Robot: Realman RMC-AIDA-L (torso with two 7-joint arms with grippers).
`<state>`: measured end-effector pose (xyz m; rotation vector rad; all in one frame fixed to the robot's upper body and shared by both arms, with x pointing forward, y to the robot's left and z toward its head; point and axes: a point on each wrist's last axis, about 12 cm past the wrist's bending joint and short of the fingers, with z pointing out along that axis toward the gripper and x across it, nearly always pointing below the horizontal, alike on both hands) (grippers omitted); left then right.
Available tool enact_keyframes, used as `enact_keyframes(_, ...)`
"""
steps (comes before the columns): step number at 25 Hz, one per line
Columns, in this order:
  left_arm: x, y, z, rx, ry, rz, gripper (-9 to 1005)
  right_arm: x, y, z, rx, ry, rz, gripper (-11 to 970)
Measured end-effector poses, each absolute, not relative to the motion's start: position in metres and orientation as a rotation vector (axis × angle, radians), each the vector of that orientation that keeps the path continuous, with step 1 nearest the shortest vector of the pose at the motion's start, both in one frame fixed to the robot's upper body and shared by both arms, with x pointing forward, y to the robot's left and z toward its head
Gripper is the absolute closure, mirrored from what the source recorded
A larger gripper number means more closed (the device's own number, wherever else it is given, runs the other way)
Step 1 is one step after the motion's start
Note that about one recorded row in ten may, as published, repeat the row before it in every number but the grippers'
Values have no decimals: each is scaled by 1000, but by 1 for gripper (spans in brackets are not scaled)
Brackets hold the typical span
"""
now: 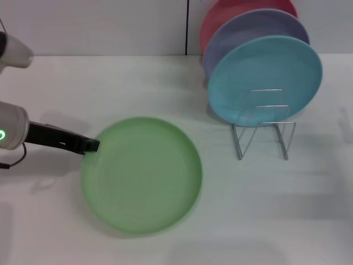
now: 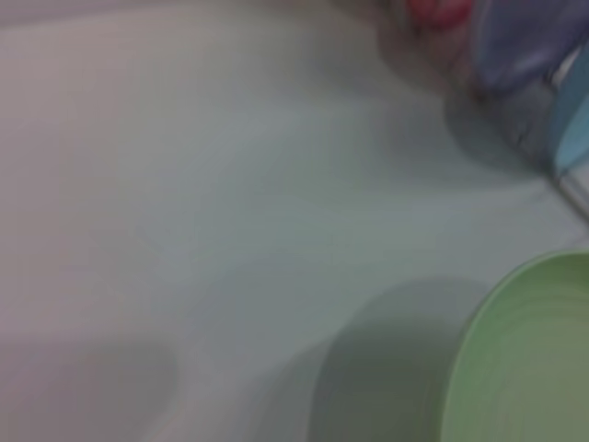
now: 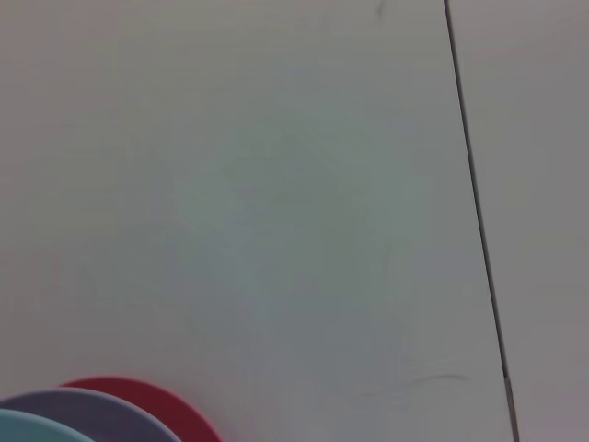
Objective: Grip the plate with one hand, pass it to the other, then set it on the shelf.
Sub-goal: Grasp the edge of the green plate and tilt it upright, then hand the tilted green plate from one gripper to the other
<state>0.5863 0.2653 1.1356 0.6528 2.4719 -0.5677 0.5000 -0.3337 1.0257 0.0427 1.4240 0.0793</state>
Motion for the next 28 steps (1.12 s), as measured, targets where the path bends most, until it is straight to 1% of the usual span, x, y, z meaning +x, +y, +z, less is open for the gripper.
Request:
enact_keyframes(8, 571, 289, 1116, 545, 2273, -609, 957, 501, -332, 1026, 41, 1423, 84, 357)
enact_keyframes(13, 559, 309, 1104, 397, 2035, -688, 958, 501, -332, 1026, 42, 1424, 84, 357)
enact_keyframes(18, 549, 327, 1090, 282, 1878, -737, 957, 500, -332, 1025, 44, 1427, 86, 358)
enact_keyframes(24, 532, 325, 1062, 203, 1712, -728, 957, 498, -331, 1024, 43, 1435, 91, 358)
enact_keyframes(28, 522, 316, 1047, 182, 1608, -672, 962, 498, -328, 1023, 25, 1438, 106, 359)
